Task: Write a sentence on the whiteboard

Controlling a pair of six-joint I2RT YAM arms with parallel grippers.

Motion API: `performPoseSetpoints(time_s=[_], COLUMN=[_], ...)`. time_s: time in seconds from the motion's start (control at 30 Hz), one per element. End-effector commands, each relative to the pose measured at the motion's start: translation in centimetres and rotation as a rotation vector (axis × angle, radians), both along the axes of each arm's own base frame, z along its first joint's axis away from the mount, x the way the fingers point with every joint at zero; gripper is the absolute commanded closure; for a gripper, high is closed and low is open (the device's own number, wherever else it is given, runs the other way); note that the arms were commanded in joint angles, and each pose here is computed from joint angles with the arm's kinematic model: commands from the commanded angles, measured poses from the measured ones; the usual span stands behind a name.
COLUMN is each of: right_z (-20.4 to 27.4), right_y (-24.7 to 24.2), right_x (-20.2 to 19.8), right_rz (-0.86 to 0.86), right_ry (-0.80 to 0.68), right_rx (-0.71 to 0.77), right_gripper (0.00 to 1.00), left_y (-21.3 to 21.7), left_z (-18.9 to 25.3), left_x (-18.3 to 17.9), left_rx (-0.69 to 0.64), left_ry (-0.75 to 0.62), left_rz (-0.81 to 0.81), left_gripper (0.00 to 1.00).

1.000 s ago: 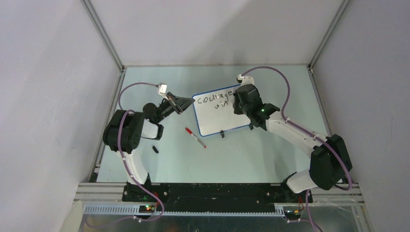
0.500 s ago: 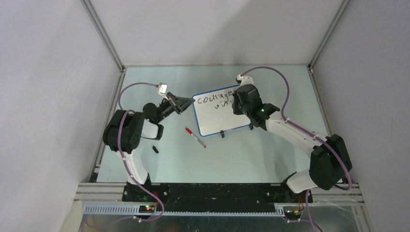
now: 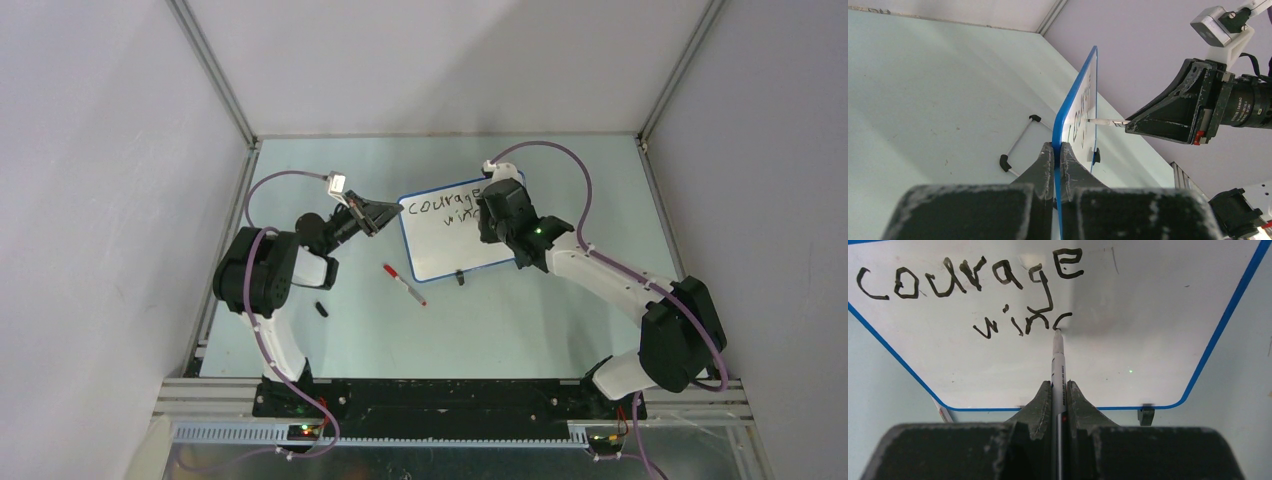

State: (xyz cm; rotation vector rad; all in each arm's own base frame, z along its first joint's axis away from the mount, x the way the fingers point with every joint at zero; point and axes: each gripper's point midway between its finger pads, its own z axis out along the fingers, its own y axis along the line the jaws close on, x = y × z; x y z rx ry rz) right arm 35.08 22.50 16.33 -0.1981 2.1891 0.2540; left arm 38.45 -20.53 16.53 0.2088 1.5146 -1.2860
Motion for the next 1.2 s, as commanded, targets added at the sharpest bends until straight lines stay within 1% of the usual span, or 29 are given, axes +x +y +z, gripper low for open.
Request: performPoseSetpoints(time_s=[0.0, 0.37, 0.87, 1.1, 1.17], right_z=[1.7, 1.2, 0.6, 1.1, 1.9], right_y=[-0.5, -1.0, 0.8, 1.4, 1.4], right_x=[0.9, 0.9, -0.1, -0.1, -0.3], right_rz=[-0.041, -0.059, 0.017, 0.034, 0.035], right_ry=[-0.046, -0.035, -0.030, -0.047, -0.061], right_rx=[-0.018, -0.034, -0.059, -0.042, -0.028], right_gripper=[1.00, 1.00, 1.00, 1.00, 1.00], left_y=[-0.5, -0.5, -0.4, -0.4, -0.4], left_z=[1.2, 1.2, 1.2, 1.1, 1.2], left_x=[-0.3, -0.4, -0.3, -0.3, -0.3], left_rx=[0.029, 0.030, 0.030, 0.030, 0.029], left_ry=[-0.100, -0.101, -0.100, -0.098, -0.100], left_rz=[-0.030, -0.029, -0.027, -0.025, -0.026], left_gripper=[1.00, 1.00, 1.00, 1.00, 1.00])
